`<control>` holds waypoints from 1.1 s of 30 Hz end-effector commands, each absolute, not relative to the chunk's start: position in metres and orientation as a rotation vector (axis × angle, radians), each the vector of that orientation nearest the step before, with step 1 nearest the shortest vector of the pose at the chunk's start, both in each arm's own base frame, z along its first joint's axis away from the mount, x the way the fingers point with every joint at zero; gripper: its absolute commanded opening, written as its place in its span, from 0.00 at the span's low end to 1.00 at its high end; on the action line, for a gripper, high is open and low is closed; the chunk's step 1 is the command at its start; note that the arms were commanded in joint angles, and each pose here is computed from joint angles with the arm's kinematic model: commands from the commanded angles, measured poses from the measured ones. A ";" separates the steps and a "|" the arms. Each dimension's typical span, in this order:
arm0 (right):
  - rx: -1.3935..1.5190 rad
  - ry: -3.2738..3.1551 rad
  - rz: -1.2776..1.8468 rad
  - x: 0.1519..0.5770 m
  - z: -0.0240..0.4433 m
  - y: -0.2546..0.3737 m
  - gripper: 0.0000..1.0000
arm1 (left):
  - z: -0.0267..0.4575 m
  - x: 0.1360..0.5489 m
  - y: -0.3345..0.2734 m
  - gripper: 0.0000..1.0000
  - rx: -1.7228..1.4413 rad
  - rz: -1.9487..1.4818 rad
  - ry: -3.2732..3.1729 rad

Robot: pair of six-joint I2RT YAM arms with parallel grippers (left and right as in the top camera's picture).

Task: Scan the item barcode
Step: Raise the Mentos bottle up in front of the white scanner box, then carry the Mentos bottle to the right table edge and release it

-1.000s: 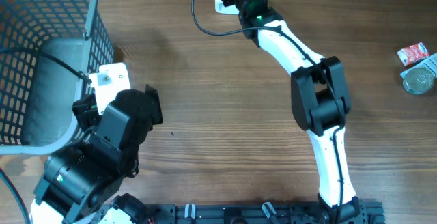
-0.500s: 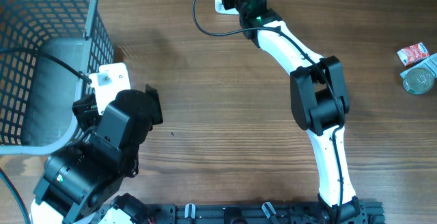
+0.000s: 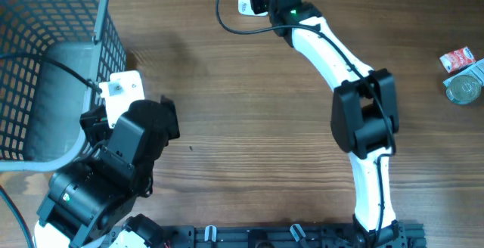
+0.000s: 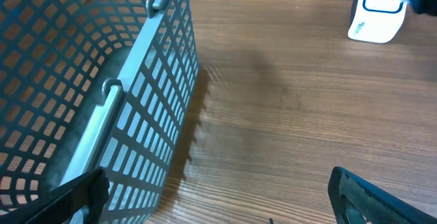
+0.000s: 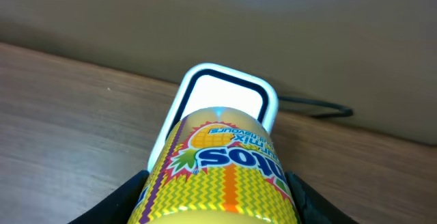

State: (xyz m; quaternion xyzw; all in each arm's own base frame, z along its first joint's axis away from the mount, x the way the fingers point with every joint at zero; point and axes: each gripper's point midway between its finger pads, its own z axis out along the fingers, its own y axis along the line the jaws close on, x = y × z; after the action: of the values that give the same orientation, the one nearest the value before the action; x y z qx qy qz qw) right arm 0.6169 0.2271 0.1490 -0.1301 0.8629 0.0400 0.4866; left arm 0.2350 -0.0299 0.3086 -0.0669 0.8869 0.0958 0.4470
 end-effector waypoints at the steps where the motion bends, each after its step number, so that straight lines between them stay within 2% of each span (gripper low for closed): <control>1: -0.242 2.068 0.019 0.612 0.192 0.209 0.36 | 0.307 0.234 -0.030 1.00 -0.178 0.232 2.200; 7: -0.205 2.193 -0.166 0.591 0.178 0.177 0.41 | 0.307 0.234 -0.030 1.00 -0.179 0.232 2.200; 19: 0.107 2.470 -0.198 0.548 0.150 0.098 0.37 | 0.307 0.234 -0.030 1.00 -0.179 0.231 2.200; 26: 0.309 2.575 -0.155 0.539 0.134 0.026 0.34 | 0.310 0.241 -0.037 1.00 -0.184 0.193 2.186; 33: 0.530 2.579 -0.225 0.528 0.130 -0.065 0.36 | 0.294 0.259 -0.052 1.00 -0.155 0.223 2.238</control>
State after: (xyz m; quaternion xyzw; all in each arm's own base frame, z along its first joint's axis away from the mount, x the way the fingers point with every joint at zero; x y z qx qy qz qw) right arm 0.5283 -0.0400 0.1045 0.1632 0.9569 -0.0869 0.2241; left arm 0.2525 -0.0446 0.3029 -0.0667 0.8894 0.0880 0.4435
